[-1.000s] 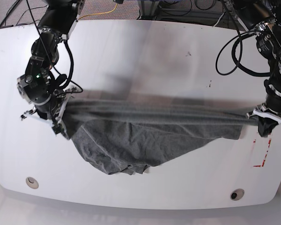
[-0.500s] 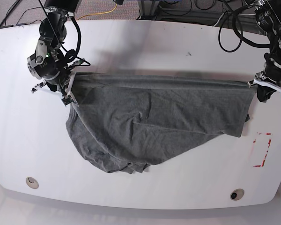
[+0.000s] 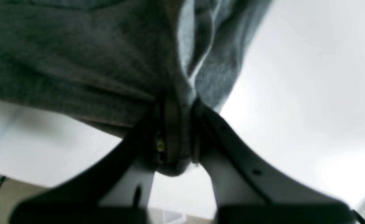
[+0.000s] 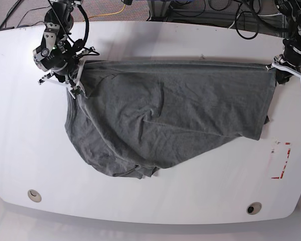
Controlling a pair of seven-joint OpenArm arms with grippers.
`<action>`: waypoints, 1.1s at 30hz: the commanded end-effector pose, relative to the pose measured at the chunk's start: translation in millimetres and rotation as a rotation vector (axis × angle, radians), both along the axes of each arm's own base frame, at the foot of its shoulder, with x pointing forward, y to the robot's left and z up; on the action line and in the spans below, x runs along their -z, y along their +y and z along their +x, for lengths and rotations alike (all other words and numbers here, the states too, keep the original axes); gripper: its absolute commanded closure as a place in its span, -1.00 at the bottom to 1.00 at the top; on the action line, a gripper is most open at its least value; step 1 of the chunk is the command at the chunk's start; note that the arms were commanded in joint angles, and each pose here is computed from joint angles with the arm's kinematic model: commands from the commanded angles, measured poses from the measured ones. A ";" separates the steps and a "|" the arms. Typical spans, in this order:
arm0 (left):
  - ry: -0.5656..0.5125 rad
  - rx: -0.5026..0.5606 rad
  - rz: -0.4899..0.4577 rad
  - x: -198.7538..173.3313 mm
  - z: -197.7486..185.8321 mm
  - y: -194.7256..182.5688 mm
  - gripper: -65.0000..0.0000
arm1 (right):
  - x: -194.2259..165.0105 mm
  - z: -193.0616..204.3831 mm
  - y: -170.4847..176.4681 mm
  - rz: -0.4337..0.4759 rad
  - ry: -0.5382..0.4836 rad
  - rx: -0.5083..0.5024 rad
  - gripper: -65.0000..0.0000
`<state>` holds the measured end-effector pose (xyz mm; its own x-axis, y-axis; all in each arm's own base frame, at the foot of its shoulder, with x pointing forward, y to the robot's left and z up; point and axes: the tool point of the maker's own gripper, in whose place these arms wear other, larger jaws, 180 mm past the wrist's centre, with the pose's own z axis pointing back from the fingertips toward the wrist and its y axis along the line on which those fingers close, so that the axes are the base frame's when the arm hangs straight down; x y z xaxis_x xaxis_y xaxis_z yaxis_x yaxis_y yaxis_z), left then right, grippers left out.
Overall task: Layout the t-shirt on the table in an organized manner, then fold the t-shirt properly
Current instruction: 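Lay the shirt down, drawing both grippers back along its edge, then open both grippers and release the shirt edge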
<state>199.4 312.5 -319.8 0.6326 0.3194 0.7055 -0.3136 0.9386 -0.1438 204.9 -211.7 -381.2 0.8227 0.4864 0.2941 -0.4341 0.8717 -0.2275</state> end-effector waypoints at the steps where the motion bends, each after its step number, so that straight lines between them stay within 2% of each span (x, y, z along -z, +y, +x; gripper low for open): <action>1: -0.016 -0.014 0.056 -8.9 -2.7 12.1 1.00 | -3.7 -4.5 -14.3 -0.062 0.009 0.014 0.96; 3: 0.000 -0.014 0.056 -5.9 -7.5 12.1 1.00 | -0.9 -8.6 -12.5 -0.054 0.012 0.010 0.83; 5: 0.011 -0.014 0.057 -3.7 -10.7 12.5 1.00 | 2.0 -13.3 -11.1 -0.048 0.018 0.006 0.60; 9: 0.034 -0.012 0.059 0.5 -17.4 12.9 1.00 | 8.0 -24.2 -8.1 -0.035 0.034 0.000 -0.16; 14: 0.052 -0.007 0.063 3.3 -21.4 13.0 0.98 | 13.9 -36.0 -5.8 -0.025 0.054 -0.007 -0.84; 17: 0.067 0.003 0.077 3.2 -24.1 15.6 0.90 | 15.1 -38.6 -5.4 -0.021 0.055 -0.011 -0.93; 19: 0.078 0.021 0.078 5.2 -24.0 13.1 0.73 | 15.0 -37.8 -4.2 -0.015 0.046 -0.014 -0.93; 24: 0.096 0.073 0.079 9.2 -20.1 3.2 0.09 | 13.7 -34.9 -4.4 -0.015 0.037 -0.015 -0.93; 27: 0.104 0.075 0.076 10.7 -21.4 2.2 -0.14 | 13.0 -33.6 -4.9 -0.017 0.034 -0.016 -0.93; 33: 0.174 0.077 0.053 18.9 -29.4 0.3 -0.18 | 7.2 -24.2 -11.2 -0.037 0.011 -0.023 -0.93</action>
<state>166.2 309.5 -345.2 0.7749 0.2423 0.5838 -0.2619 0.9637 -0.0524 171.1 -215.5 -397.9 0.8260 0.5049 0.2506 -0.4609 0.8609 -0.2155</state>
